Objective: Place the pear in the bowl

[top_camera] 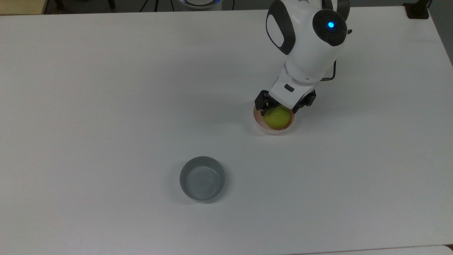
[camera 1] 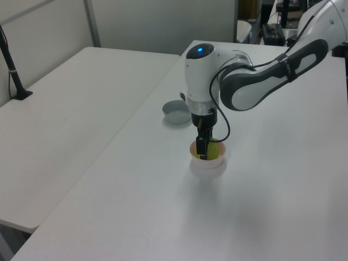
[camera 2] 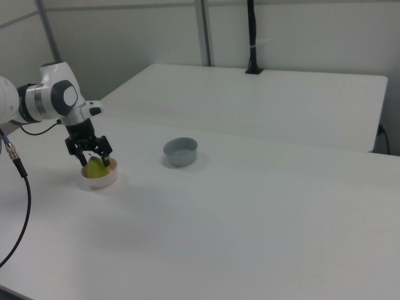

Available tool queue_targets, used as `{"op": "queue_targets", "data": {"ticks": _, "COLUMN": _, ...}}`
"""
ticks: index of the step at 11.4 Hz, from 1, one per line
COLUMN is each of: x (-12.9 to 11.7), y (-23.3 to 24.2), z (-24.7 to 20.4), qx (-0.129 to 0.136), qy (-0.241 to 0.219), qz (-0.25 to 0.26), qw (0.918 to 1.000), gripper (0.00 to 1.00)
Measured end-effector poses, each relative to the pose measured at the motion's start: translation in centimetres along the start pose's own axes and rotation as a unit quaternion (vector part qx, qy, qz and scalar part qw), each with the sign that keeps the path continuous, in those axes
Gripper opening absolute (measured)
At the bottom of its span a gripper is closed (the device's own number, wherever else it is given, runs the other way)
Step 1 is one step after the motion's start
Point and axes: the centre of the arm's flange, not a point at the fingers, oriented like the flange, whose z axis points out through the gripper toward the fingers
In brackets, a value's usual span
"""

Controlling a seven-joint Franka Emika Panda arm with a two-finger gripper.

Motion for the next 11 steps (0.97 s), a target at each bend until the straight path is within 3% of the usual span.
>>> {"op": "queue_targets", "data": {"ticks": 6, "x": 0.2, "y": 0.5, "z": -1.5, "qx": 0.002, "qy": 0.011, "qz": 0.004, "qw": 0.9999, "gripper": 1.0}}
{"op": "queue_targets", "data": {"ticks": 11, "x": -2.2, "y": 5.1, "z": -11.6, "qx": 0.0, "qy": 0.018, "qz": 0.029, "qw": 0.9994, "gripper": 1.0}}
